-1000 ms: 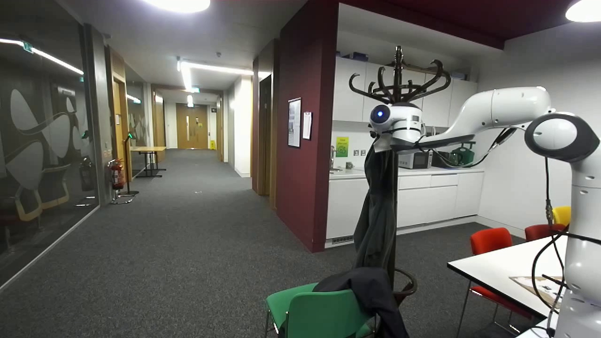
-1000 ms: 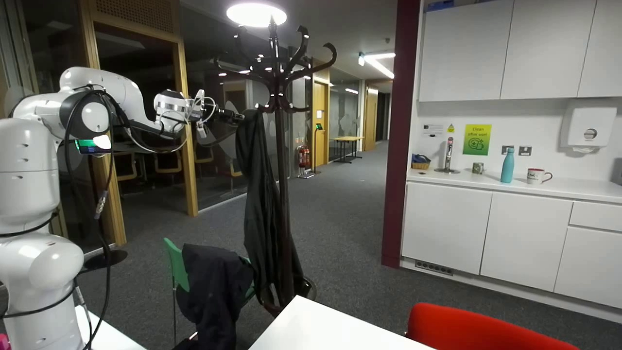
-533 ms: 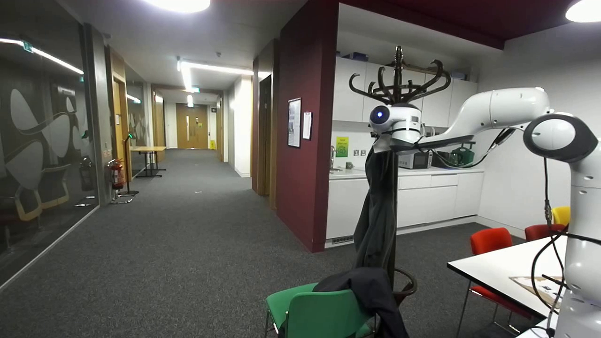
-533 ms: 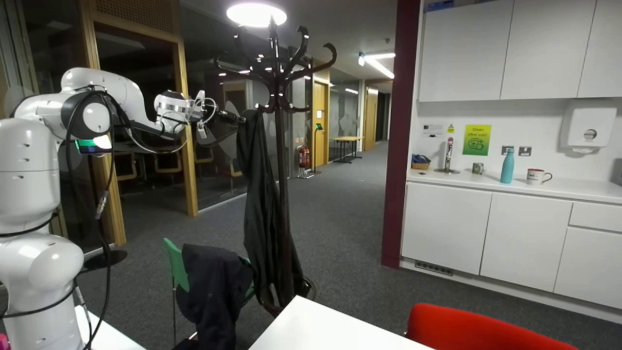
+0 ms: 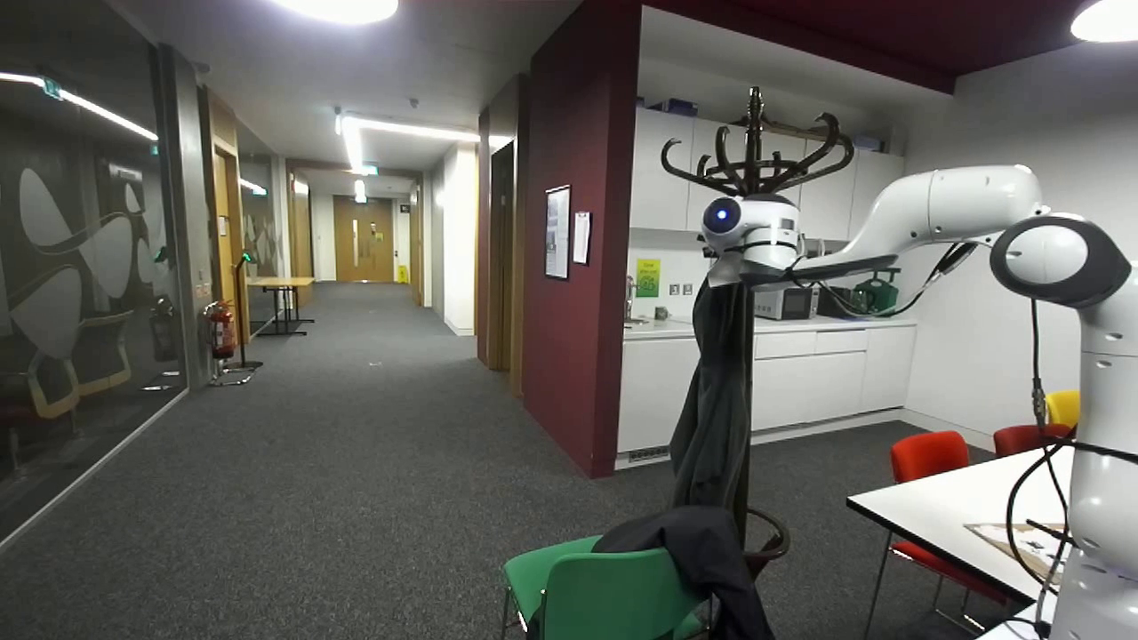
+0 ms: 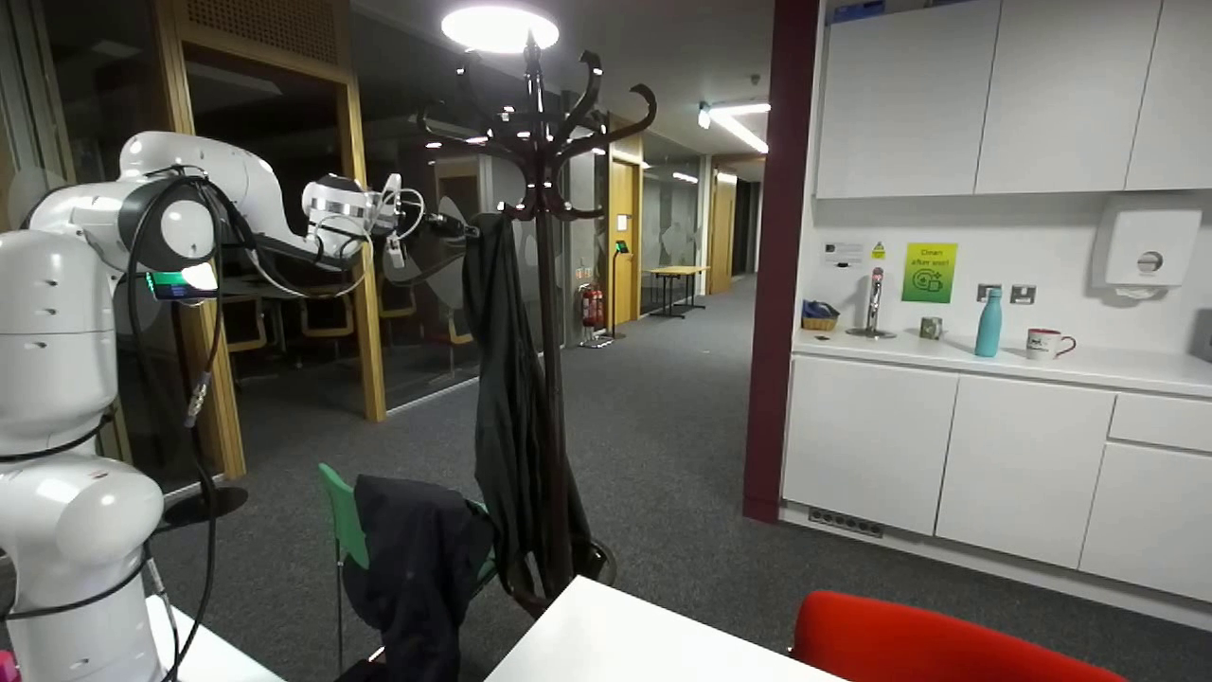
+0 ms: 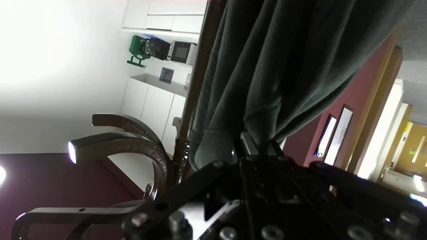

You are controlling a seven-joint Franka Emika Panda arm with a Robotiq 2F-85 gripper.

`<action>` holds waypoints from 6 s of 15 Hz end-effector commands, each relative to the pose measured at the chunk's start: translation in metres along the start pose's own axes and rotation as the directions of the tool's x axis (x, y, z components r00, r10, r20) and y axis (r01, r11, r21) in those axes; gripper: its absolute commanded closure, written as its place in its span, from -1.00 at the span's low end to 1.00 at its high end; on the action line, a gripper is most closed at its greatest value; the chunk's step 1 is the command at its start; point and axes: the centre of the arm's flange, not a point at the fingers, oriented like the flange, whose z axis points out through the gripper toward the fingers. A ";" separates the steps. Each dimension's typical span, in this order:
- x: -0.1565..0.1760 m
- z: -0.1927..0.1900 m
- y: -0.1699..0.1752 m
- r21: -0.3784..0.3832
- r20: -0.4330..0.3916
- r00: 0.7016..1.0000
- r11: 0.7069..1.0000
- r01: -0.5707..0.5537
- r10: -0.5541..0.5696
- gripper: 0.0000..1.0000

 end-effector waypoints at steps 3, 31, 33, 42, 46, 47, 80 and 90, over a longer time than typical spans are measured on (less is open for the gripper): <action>0.032 -0.009 0.001 0.026 -0.076 0.997 1.000 0.004 -0.002 0.97; 0.074 -0.236 -0.001 0.325 -0.192 0.980 0.940 0.105 -0.043 0.97; 0.077 -0.249 0.008 0.409 -0.166 0.986 0.907 0.101 -0.035 0.97; 0.079 -0.276 0.018 0.686 -0.034 0.991 0.718 0.118 -0.130 0.97; 0.075 -0.279 0.021 0.713 -0.012 0.983 0.687 0.137 -0.183 0.97; 0.074 -0.280 0.022 0.717 -0.007 0.980 0.682 0.144 -0.200 0.97; 0.129 -0.264 0.129 0.546 0.081 0.996 0.837 -0.022 -0.027 -1.00; 0.136 -0.211 0.154 0.401 0.170 0.982 0.906 -0.140 0.076 -1.00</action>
